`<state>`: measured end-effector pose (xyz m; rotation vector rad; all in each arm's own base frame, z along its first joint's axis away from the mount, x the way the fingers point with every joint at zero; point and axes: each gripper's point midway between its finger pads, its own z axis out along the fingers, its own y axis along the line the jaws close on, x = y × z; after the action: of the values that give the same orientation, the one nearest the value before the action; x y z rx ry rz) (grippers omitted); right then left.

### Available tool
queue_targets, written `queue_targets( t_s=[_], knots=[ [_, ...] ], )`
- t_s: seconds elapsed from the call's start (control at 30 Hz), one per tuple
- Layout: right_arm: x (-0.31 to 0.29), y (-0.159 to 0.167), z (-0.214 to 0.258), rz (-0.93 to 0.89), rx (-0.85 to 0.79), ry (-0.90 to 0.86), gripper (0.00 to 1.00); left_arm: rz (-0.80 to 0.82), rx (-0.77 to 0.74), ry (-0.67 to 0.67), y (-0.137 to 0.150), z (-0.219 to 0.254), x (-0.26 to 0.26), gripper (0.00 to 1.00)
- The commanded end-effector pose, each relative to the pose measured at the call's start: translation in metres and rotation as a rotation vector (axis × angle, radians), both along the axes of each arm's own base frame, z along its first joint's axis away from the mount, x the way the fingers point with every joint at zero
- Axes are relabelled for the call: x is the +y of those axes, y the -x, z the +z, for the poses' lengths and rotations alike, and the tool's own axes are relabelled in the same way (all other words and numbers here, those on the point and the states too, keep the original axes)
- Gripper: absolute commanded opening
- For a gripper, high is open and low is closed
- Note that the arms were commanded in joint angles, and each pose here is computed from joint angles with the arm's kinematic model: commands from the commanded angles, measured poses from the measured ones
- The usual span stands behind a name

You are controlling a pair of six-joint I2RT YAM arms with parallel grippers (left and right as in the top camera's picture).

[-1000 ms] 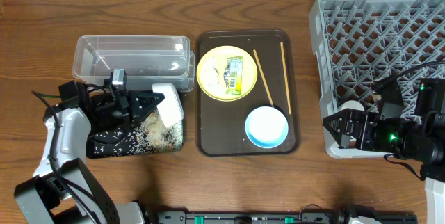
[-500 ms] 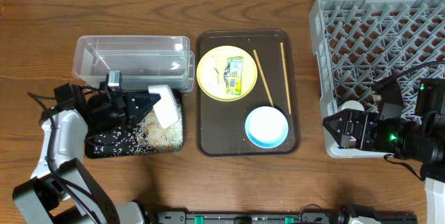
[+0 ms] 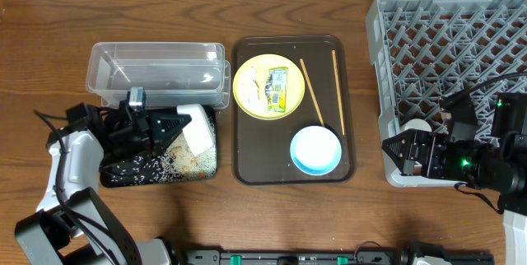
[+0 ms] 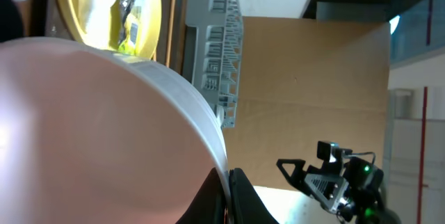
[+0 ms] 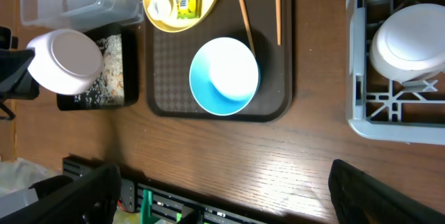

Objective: Sort waste into correct bins and load items into the dishwasher rack
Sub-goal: 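Carry the pink bowl over the black tray and tip the rice out, then set the empty pink bowl back on the brown tray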

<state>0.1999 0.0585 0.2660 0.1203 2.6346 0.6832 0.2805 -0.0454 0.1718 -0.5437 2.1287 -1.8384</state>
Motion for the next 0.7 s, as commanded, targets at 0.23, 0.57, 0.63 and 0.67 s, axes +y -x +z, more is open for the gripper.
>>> queue_targets(
  t_s=[0.23, 0.57, 0.63, 0.67],
  knots=[
    [0.000, 0.000, 0.005, 0.010, -0.025, 0.008, 0.93, -0.106, 0.056, -0.213, 0.019, -0.008, -0.024, 0.06],
    [-0.001, -0.004, 0.006, 0.010, -0.044, 0.011, 0.94, -0.119, -0.005, -0.963, 0.022, -0.028, -0.065, 0.06],
    [-0.001, -0.004, 0.006, 0.010, -0.044, 0.011, 0.94, -0.124, -0.039, -1.083, 0.022, -0.037, -0.077, 0.06],
    [-0.001, -0.004, 0.006, 0.010, -0.045, 0.011, 0.94, -0.133, -0.057, -1.135, 0.022, -0.043, -0.085, 0.06]
  ],
)
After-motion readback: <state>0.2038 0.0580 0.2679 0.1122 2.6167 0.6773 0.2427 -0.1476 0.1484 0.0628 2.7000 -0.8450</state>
